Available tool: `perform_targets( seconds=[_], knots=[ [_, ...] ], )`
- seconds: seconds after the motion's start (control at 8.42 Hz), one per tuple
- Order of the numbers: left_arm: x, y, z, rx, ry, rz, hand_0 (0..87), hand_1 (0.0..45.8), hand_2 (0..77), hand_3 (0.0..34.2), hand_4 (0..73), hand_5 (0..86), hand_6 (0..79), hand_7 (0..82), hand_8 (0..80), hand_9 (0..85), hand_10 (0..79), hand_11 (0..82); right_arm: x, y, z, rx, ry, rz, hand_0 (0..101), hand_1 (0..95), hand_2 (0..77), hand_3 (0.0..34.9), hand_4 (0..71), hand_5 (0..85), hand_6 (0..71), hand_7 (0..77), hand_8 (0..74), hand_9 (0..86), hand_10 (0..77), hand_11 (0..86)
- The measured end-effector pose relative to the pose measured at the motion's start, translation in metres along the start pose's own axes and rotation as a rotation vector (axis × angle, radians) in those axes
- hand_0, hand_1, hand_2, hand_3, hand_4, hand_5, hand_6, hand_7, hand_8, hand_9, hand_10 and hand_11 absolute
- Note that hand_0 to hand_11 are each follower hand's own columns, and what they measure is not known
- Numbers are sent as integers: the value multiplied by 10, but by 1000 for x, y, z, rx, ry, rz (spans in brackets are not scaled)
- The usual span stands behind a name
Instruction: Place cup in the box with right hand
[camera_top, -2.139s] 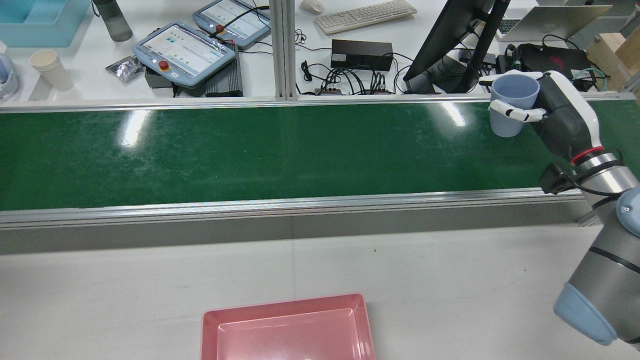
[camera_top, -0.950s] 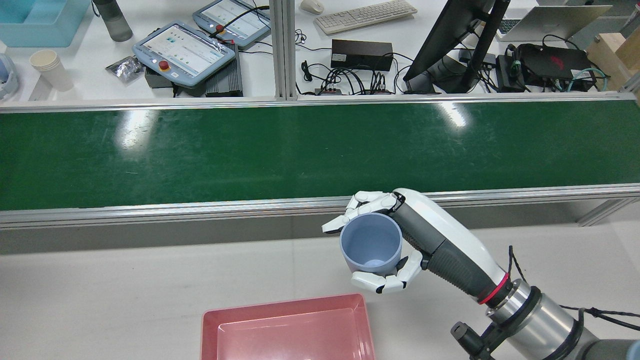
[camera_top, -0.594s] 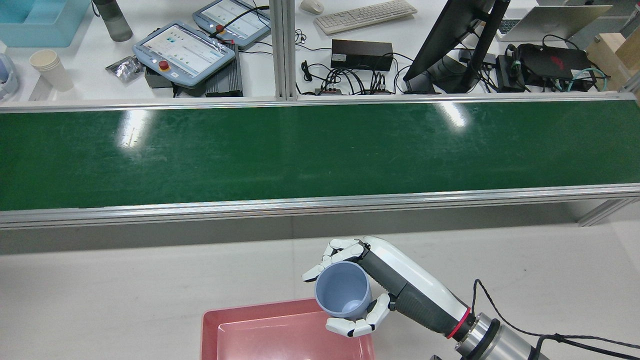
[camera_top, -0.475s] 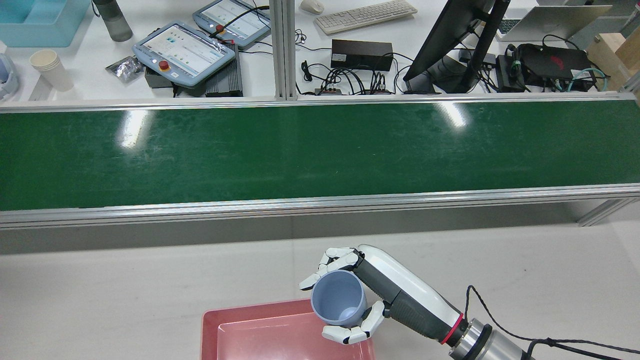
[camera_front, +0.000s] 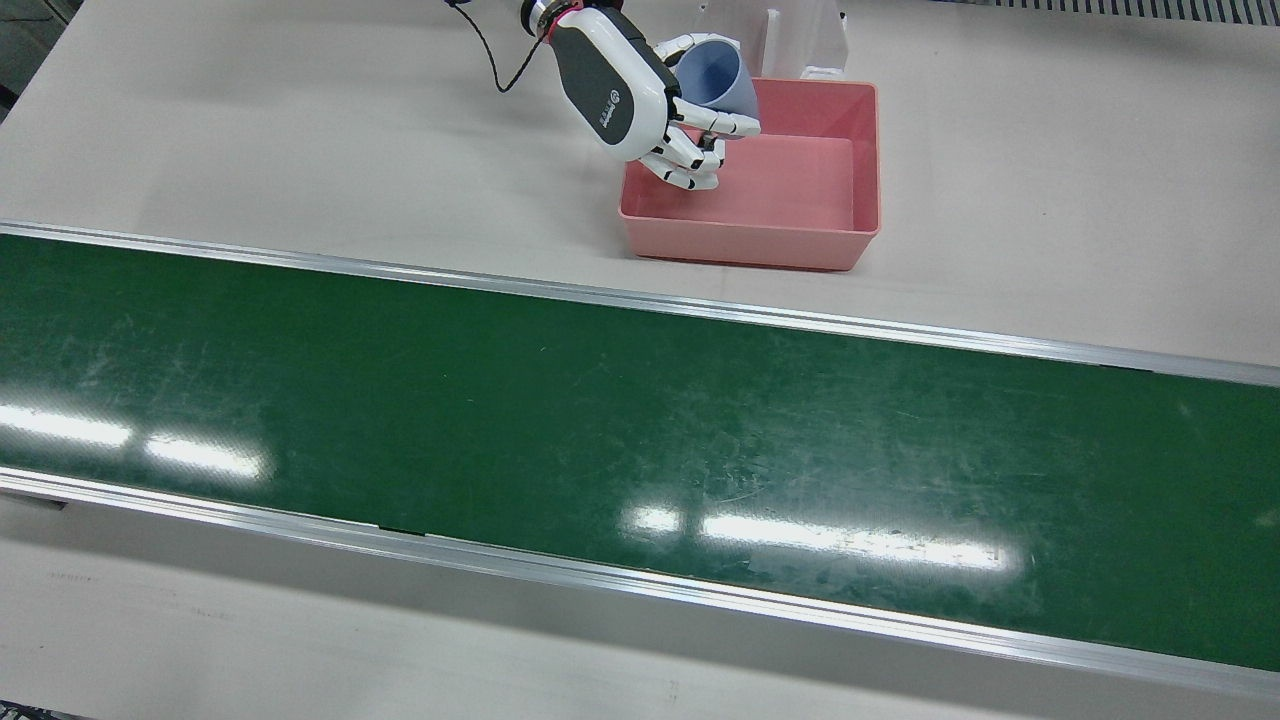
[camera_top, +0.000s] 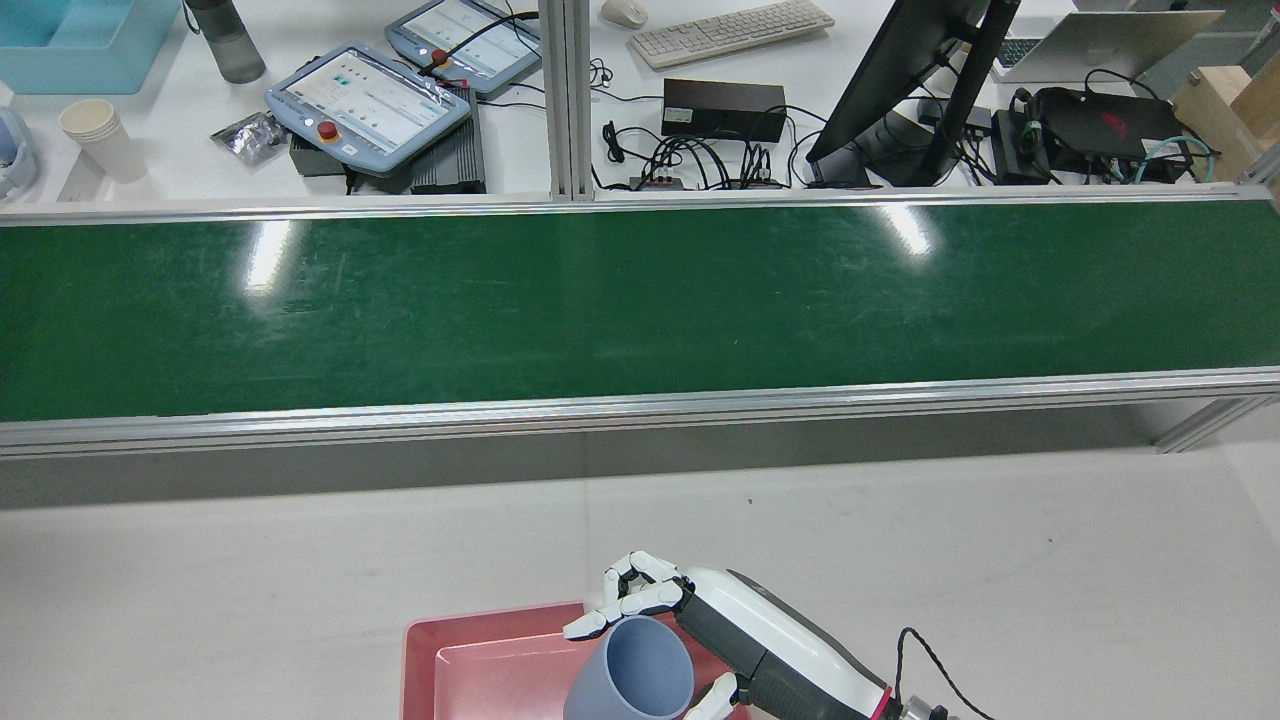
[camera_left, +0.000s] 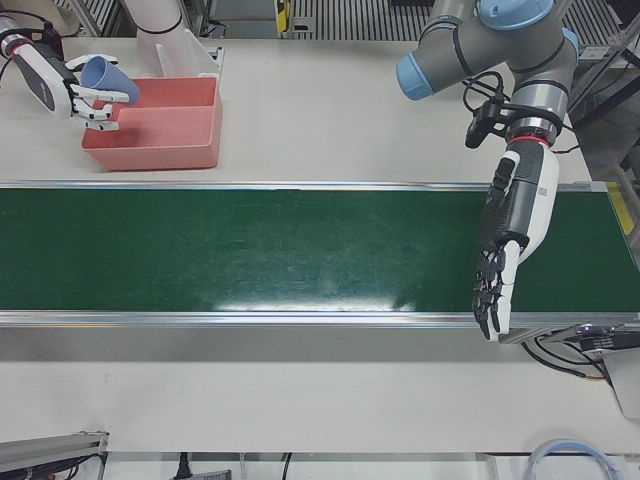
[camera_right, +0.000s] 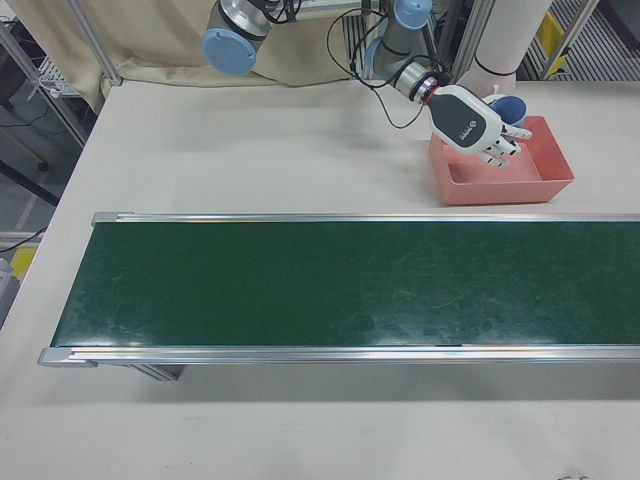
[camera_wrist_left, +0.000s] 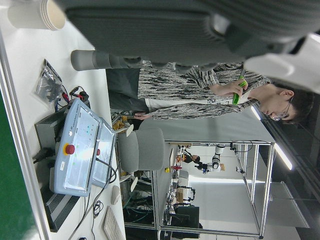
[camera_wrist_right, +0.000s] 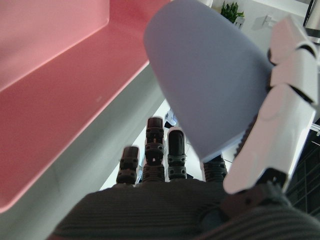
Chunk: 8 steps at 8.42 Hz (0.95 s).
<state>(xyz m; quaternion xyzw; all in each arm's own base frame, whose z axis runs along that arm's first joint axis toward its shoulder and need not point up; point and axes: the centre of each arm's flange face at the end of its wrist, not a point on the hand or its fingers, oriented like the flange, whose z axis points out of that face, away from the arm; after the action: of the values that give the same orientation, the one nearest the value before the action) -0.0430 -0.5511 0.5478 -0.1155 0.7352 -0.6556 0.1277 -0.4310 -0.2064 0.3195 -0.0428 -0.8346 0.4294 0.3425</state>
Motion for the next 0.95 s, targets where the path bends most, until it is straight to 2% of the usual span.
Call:
perform_targets(
  seconds=[0.12,0.24,0.36,0.48,0.59,0.83,0.95],
  knots=[
    [0,-1,0,1,0,0,0,5,11,0,11,5,0,5,0,0,0,0,9,1,1,1,11,-2,452,158,185,0,213,60,60,616,344,0,87,256],
    [0,-1,0,1,0,0,0,5,11,0,11,0,5,5,0,0,0,0,13,1,2,2,15,0,443,93,22,18,44,16,5,464,169,11,5,109],
    [0,-1,0,1,0,-1,0,5,11,0,11,0,5,5,0,0,0,0,14,2,3,2,14,5,443,93,22,18,0,38,5,295,11,44,0,11],
    [0,-2,0,2,0,-1,0,5,11,0,11,0,5,5,0,0,0,0,9,1,4,2,7,18,434,76,11,58,0,38,5,93,60,87,0,5],
    [0,-2,0,2,0,-1,0,5,11,0,11,0,0,5,0,0,0,0,-13,-3,7,2,-30,42,407,54,11,146,0,38,5,16,71,71,0,5],
    [0,-2,0,2,0,-1,0,5,11,0,11,0,0,5,0,0,0,0,-101,-27,2,11,-165,64,407,54,11,146,0,38,5,16,71,71,0,5],
    [0,-2,0,1,0,-1,0,5,11,0,11,5,0,5,0,0,0,0,-144,-45,-4,14,-219,66,408,93,11,144,0,38,5,11,82,87,0,5]
  ],
)
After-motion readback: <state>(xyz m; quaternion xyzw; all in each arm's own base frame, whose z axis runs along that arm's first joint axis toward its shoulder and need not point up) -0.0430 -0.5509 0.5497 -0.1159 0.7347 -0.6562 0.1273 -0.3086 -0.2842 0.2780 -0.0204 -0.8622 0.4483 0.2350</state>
